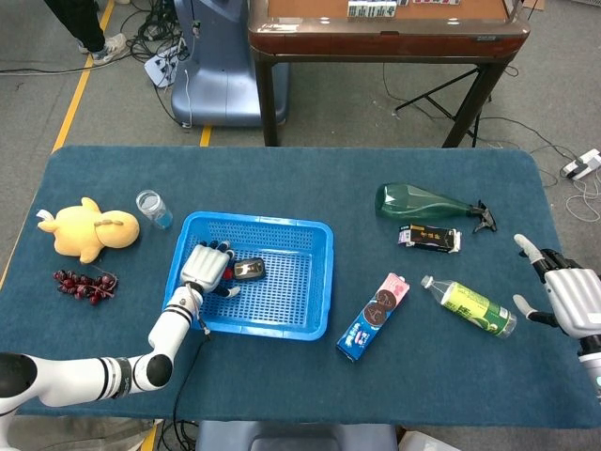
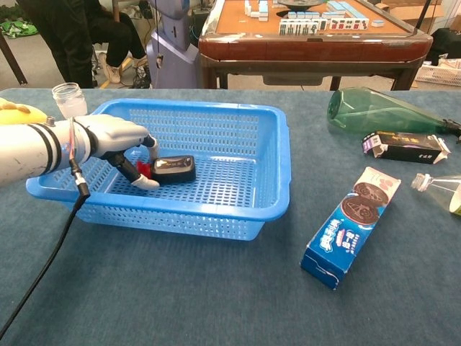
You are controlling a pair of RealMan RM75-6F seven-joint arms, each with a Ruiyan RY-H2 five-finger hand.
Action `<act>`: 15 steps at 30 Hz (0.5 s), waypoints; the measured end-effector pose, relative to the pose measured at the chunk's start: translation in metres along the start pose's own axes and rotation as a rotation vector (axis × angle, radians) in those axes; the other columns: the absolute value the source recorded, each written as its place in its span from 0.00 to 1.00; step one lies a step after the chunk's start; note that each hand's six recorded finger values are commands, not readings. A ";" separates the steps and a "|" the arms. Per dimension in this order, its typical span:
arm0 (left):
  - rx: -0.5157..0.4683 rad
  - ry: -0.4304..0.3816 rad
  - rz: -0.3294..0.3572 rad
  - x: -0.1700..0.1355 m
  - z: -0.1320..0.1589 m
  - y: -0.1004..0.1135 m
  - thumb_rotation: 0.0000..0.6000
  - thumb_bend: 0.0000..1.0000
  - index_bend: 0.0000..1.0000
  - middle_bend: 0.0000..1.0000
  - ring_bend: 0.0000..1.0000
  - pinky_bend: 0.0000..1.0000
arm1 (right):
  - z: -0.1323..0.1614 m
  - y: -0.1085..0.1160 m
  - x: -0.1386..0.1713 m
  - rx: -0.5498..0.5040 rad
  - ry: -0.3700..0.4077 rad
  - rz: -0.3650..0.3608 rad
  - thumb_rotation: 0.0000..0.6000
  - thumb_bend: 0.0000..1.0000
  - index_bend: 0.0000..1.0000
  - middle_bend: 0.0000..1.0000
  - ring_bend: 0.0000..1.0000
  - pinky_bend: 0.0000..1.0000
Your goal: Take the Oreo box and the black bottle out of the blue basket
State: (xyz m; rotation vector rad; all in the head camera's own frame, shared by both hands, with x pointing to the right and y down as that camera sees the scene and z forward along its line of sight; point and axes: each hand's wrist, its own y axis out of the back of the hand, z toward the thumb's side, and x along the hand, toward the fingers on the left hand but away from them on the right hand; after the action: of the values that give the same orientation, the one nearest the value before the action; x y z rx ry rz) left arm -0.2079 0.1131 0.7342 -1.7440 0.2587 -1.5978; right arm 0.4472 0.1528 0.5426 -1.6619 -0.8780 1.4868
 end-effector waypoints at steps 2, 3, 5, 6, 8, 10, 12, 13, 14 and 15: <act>-0.002 -0.006 -0.001 -0.002 0.002 0.003 0.49 0.23 0.35 0.15 0.15 0.21 | 0.000 0.000 0.000 -0.004 0.000 0.001 1.00 0.28 0.07 0.25 0.21 0.36; -0.001 -0.009 0.000 -0.003 0.003 0.003 0.49 0.23 0.36 0.15 0.15 0.21 | 0.000 0.000 0.000 -0.006 0.000 0.002 1.00 0.28 0.07 0.25 0.21 0.36; 0.001 -0.016 0.001 -0.005 0.005 0.004 0.49 0.23 0.36 0.15 0.15 0.21 | 0.000 0.000 0.000 -0.008 0.001 0.002 1.00 0.28 0.07 0.25 0.21 0.36; 0.002 -0.021 0.000 -0.006 0.006 0.004 0.49 0.23 0.36 0.15 0.15 0.21 | 0.000 0.000 0.000 -0.008 0.001 0.001 1.00 0.27 0.07 0.25 0.21 0.36; -0.001 -0.030 -0.002 -0.008 0.008 0.004 0.49 0.23 0.36 0.15 0.15 0.21 | -0.001 0.000 0.000 -0.008 0.000 0.000 1.00 0.28 0.07 0.25 0.21 0.36; -0.007 -0.036 -0.001 -0.010 0.009 0.004 0.49 0.23 0.38 0.15 0.15 0.21 | -0.001 0.001 0.001 -0.011 -0.003 -0.001 1.00 0.28 0.07 0.25 0.21 0.36; -0.005 -0.043 -0.007 -0.011 0.010 0.002 0.49 0.23 0.38 0.15 0.15 0.21 | -0.002 0.002 0.001 -0.013 -0.006 -0.003 1.00 0.28 0.07 0.25 0.21 0.36; -0.003 -0.044 -0.010 -0.011 0.010 0.001 0.49 0.23 0.39 0.15 0.15 0.21 | -0.003 0.002 0.002 -0.015 -0.007 -0.004 1.00 0.28 0.07 0.25 0.21 0.36; 0.003 -0.046 -0.012 -0.011 0.010 0.000 0.49 0.23 0.39 0.15 0.15 0.21 | -0.003 0.002 0.002 -0.016 -0.009 -0.004 1.00 0.28 0.07 0.25 0.21 0.36; 0.006 -0.049 -0.014 -0.011 0.010 0.000 0.49 0.23 0.39 0.15 0.15 0.21 | -0.003 0.002 0.002 -0.017 -0.009 -0.005 1.00 0.28 0.07 0.25 0.21 0.36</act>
State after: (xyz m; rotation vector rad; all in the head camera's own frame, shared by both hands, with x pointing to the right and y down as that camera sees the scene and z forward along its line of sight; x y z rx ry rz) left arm -0.2007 0.1241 0.7261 -1.7811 0.2182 -1.5619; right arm 0.4503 0.1531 0.5397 -1.6658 -0.9016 1.4885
